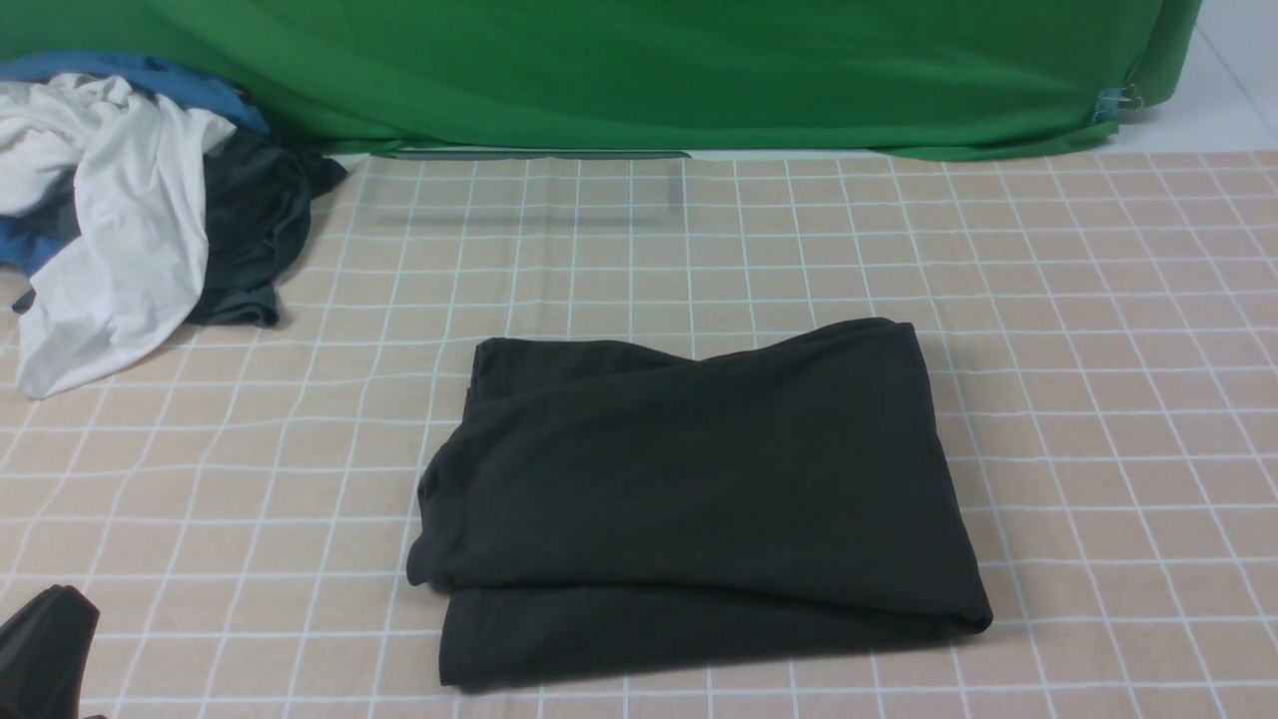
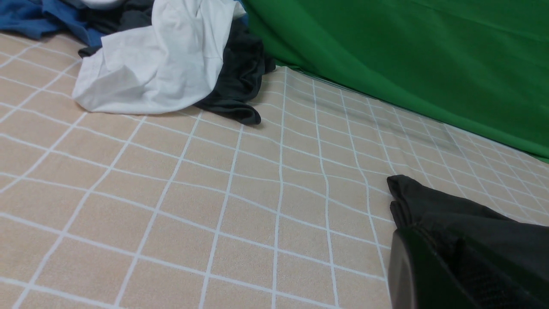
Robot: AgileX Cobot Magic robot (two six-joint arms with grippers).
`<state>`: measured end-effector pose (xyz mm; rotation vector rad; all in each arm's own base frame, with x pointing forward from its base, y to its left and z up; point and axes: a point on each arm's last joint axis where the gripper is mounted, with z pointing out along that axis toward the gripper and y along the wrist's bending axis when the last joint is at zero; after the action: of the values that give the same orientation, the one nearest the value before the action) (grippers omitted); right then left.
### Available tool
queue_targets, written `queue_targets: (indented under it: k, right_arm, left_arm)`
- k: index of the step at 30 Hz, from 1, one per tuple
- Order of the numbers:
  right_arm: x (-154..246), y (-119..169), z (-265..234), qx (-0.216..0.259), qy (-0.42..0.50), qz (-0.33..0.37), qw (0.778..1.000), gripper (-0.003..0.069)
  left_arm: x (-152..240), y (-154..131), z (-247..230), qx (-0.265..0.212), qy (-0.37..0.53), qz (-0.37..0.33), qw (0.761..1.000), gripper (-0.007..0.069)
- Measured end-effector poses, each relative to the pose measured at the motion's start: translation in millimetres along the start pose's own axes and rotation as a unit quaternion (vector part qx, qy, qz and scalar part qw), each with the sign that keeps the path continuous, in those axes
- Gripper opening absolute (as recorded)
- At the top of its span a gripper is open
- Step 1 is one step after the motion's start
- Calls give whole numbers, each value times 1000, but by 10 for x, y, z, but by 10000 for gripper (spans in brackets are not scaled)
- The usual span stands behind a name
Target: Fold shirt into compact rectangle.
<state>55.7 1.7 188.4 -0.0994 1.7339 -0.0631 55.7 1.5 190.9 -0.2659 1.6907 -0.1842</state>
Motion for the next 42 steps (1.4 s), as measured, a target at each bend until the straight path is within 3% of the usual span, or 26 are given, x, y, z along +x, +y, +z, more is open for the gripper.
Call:
queue_targets:
  k: [42]
  right_arm:
    - [0,0,-1,0,0,11,1000,237]
  left_arm:
    - [1,0,0,0,1,7,1000,13]
